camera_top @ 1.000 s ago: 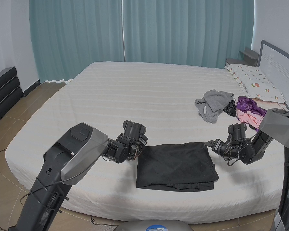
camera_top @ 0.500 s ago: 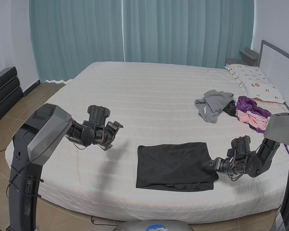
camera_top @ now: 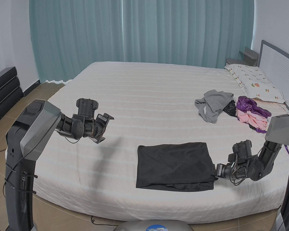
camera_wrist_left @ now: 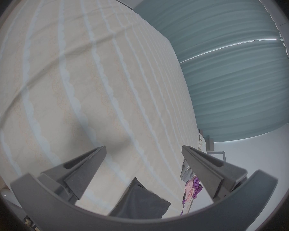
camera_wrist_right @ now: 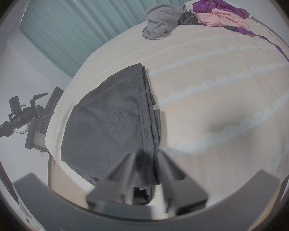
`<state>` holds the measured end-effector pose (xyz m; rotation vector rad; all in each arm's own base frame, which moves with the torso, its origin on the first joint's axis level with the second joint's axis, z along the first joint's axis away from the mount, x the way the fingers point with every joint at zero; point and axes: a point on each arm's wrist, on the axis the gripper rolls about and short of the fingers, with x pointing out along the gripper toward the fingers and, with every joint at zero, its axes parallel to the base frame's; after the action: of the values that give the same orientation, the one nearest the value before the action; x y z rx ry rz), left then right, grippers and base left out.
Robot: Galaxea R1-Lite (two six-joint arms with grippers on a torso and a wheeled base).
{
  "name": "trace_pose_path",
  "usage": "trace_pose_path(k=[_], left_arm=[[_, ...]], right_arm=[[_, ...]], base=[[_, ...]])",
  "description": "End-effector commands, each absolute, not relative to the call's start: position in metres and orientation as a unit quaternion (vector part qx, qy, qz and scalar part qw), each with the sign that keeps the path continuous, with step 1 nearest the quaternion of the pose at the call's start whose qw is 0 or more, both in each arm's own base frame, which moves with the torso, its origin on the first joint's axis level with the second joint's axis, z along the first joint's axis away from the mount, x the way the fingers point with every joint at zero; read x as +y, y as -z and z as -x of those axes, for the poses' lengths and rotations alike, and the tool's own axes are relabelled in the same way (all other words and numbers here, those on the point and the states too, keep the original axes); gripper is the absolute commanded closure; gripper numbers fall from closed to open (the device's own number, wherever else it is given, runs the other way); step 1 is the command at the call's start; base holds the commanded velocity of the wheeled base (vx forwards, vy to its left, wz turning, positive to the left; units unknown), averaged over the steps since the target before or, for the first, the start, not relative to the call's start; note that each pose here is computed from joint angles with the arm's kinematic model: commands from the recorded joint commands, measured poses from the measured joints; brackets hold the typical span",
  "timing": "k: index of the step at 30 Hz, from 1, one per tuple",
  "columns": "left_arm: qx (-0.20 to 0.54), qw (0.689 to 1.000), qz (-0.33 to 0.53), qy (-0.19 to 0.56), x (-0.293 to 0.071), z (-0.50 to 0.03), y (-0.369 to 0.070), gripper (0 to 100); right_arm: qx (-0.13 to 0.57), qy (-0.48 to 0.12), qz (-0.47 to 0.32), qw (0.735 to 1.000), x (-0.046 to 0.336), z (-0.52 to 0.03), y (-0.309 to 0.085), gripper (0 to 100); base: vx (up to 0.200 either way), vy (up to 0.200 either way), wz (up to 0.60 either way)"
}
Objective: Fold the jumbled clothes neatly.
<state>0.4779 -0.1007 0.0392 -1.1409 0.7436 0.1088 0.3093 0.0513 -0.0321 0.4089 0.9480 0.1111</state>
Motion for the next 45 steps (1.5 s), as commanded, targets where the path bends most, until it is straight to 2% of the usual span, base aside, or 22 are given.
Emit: trace_pose_path(k=[1,19,20,25,29,36,45], left_arm=[[0.342,0.776,0.528,-0.048,-0.102,-0.478,-0.041,0],[0.348,0.775,0.525,-0.051,-0.104,-0.48,-0.034,0],[0.349,0.775,0.525,-0.051,-0.104,-0.48,-0.033,0],[0.35,0.775,0.524,-0.051,-0.104,-0.48,-0.032,0],[0.35,0.775,0.524,-0.051,-0.104,-0.48,-0.032,0],[0.355,0.773,0.522,-0.052,-0.106,-0.477,-0.03,0],[0.355,0.774,0.521,-0.055,-0.106,-0.477,-0.03,0]], right_arm=[[0.452,-0.051,-0.196,0.869,0.05,-0.307,0.03,100],[0.461,-0.051,-0.179,0.867,0.041,-0.289,0.024,100],[0.463,-0.053,-0.174,0.868,0.041,-0.287,0.024,0],[0.446,-0.059,-0.176,0.875,0.041,-0.295,0.02,0],[0.413,-0.06,-0.194,0.888,0.043,-0.323,0.016,0],[0.353,-0.023,-0.317,0.88,0.051,-0.395,0.027,0],[0.314,0.003,-0.331,0.89,0.056,-0.433,0.04,0]], base=[[0.0,0.0,0.0],[0.0,0.0,0.0],[0.0,0.0,0.0],[0.0,0.0,0.0],[0.0,0.0,0.0],[0.0,0.0,0.0],[0.0,0.0,0.0]])
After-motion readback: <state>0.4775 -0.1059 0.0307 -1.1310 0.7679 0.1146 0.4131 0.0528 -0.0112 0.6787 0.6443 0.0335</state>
